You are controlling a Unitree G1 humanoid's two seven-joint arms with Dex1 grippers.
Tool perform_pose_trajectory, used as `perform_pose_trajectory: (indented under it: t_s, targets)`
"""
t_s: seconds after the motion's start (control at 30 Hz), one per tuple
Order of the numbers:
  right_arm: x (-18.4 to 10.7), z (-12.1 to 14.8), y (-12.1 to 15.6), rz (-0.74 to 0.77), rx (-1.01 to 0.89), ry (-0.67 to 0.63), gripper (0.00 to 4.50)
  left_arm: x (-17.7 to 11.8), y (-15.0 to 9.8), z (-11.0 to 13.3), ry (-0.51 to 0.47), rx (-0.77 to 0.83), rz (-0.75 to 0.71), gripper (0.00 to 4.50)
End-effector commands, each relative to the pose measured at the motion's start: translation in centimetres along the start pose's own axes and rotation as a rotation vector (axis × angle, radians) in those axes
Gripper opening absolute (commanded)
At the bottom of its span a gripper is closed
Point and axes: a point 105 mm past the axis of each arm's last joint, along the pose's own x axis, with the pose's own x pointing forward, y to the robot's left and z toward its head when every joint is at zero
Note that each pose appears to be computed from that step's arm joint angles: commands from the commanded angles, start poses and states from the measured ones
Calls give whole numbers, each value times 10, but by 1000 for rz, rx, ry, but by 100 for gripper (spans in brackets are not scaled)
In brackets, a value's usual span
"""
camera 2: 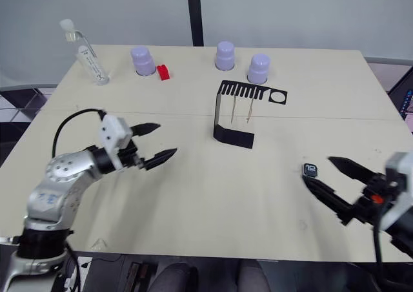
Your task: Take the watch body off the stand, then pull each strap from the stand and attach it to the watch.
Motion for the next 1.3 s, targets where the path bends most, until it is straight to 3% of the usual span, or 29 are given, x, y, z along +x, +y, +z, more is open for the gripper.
perform_pose_trajectory:
  t_s: [0.03,0.23,0.47,0.9,1.0,1.1,1.3]
  targets:
    - [22,11,21,100,-34,-40,449,21,-8,7,-24,1,31,450]
    - [57,12,21,139,-62,-82,449,51,-28,4,-30,-23,8,450]
    - [81,4,22,161,-116,-67,449,86,-29,0,-23,-76,55,450]
    - [92,2,18,145,-134,-73,449,118,-23,-3,-42,-80,146,450]
    - [92,1,16,134,-135,-75,450,121,-23,0,-58,-76,161,366]
    - [93,3,11,106,-143,-86,450,125,-25,0,-59,-70,167,219]
    - [93,3,9,94,-153,-86,450,129,-28,2,-67,-68,191,219]
